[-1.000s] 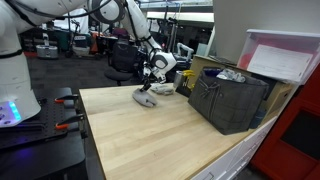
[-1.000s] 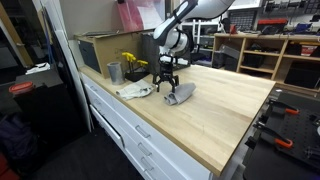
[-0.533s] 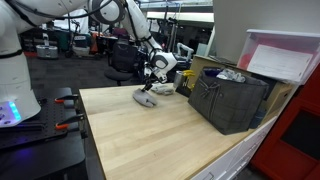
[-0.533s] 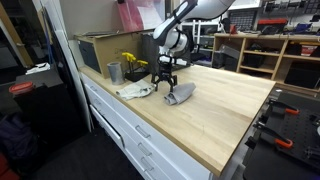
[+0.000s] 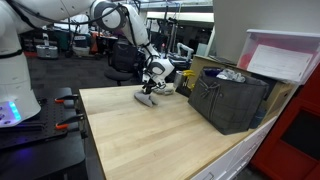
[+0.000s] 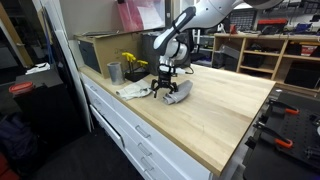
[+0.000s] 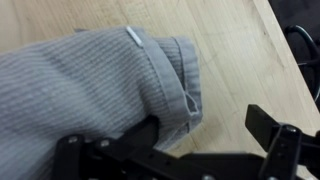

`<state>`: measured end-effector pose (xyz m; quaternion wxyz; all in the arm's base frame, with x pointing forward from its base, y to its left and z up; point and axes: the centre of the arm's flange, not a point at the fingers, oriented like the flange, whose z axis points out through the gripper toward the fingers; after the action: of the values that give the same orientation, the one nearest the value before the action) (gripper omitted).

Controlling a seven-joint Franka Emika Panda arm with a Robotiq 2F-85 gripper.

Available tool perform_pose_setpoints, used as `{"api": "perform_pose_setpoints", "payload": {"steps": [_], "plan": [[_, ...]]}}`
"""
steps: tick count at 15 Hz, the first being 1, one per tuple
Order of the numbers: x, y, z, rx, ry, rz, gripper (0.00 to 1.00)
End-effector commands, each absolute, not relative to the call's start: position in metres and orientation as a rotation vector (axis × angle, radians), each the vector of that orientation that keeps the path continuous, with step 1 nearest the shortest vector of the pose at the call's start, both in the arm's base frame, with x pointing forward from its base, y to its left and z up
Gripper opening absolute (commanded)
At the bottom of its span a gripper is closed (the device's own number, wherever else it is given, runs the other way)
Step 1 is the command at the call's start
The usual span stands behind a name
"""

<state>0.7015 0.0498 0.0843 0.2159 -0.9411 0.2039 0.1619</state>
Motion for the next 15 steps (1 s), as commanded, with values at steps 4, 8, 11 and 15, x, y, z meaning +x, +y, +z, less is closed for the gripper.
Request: {"api": "perform_pose_setpoints", "payload": {"steps": [4, 8, 11, 15], "plan": [[0.708, 0.062, 0.111, -2.631, 0.503, 0.159, 1.0], [0.713, 0.066, 0.159, -2.696, 0.406, -0.126, 1.0], [0.711, 0.053, 0.197, -2.755, 0.36, -0.248, 1.0], [0.691, 0.004, 0.236, -2.894, 0.377, -0.159, 1.0]]}}
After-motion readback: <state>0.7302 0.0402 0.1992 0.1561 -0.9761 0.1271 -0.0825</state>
